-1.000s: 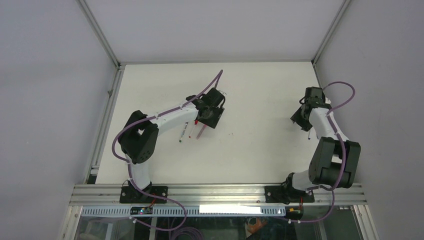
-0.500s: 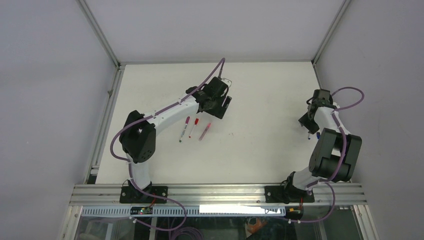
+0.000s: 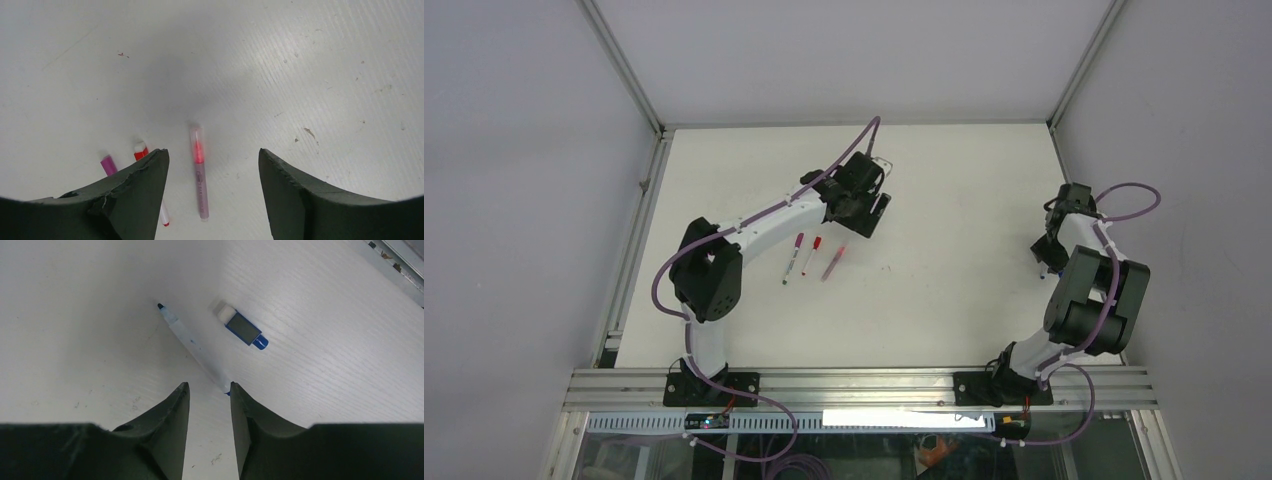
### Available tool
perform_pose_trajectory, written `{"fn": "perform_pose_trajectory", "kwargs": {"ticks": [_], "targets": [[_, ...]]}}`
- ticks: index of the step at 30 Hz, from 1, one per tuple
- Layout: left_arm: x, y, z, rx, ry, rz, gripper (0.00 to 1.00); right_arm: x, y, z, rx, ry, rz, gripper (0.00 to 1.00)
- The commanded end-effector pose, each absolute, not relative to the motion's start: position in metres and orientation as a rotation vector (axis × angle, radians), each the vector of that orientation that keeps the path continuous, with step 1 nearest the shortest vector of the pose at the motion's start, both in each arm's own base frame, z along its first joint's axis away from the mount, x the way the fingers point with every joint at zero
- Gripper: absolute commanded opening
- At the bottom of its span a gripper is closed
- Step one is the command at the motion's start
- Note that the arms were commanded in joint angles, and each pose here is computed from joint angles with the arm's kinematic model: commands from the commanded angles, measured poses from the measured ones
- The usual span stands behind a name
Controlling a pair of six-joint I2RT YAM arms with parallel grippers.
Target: Insert the pens into the pen caps
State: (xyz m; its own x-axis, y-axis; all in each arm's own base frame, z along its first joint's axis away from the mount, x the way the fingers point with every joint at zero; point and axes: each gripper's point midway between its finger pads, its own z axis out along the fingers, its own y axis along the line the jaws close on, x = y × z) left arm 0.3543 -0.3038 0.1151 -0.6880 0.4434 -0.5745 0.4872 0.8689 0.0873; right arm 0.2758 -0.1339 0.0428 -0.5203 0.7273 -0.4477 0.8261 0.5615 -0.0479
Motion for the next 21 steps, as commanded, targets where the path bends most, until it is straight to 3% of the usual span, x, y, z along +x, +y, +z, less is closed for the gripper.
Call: {"fn": "perform_pose_trajectory", "kwargs": {"ticks": [1,21], "targets": [[0.362,-0.311,0.13,0.695,2.4,-0.144,0.67,0.287,-0.149,0.051,1.296,2.347,-0.395,0.37],[0.36,-0.298,0.131,0.67,2.409,-0.165,0.67,0.278,-0.154,0.033,1.332,2.385,-0.478,0.3]]}}
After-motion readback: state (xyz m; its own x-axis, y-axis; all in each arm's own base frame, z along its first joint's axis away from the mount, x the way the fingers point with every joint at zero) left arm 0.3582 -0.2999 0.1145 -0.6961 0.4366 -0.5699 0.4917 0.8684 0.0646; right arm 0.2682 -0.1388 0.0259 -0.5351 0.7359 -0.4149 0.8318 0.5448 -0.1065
